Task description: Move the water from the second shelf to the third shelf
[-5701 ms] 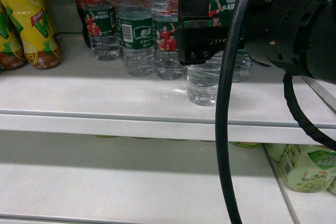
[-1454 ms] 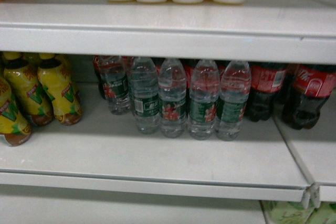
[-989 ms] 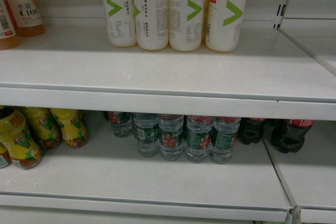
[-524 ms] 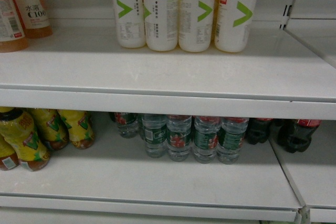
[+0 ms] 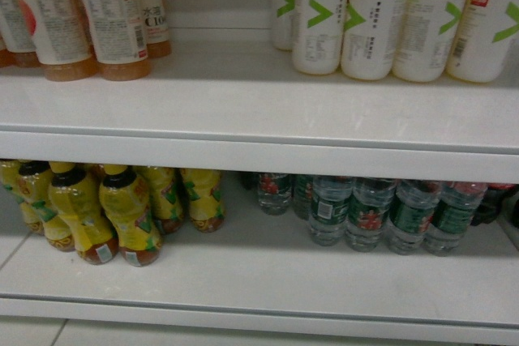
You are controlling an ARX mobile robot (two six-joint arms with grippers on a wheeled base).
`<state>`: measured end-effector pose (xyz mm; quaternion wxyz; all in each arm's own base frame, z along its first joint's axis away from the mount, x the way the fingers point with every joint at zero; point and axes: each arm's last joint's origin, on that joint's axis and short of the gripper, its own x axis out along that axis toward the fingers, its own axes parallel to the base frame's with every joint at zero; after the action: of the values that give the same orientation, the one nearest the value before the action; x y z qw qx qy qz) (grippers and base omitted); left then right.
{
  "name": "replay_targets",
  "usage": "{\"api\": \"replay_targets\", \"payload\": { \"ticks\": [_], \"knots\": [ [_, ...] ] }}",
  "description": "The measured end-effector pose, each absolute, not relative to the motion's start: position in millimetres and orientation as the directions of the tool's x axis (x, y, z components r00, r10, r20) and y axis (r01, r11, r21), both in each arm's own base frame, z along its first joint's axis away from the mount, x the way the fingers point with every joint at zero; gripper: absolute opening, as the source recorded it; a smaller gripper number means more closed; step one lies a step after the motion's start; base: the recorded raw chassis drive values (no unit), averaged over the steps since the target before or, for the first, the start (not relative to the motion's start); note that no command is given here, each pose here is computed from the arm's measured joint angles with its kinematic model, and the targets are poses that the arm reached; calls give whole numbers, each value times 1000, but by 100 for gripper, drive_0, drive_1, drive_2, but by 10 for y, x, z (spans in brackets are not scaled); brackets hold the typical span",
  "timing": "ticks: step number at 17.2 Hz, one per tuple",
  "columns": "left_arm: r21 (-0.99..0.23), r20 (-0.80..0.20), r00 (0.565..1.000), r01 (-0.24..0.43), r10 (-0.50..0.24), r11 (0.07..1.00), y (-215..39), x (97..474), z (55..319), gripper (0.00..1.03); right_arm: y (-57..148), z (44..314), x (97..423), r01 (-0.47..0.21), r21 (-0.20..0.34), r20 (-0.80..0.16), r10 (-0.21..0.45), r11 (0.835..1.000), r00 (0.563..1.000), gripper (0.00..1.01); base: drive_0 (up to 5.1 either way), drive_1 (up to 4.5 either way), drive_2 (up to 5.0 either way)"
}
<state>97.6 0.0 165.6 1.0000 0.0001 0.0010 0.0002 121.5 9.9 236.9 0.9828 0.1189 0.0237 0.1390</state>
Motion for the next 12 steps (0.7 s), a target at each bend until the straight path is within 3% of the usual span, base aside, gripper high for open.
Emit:
{"api": "replay_targets", "payload": {
  "ticks": [12],
  "knots": [
    [0,-1,1000,0,0,1000,0,976,1657,98,98,2367,1215,-267,241,-16,279,933,960,43,-490,241,241]
  ]
}}
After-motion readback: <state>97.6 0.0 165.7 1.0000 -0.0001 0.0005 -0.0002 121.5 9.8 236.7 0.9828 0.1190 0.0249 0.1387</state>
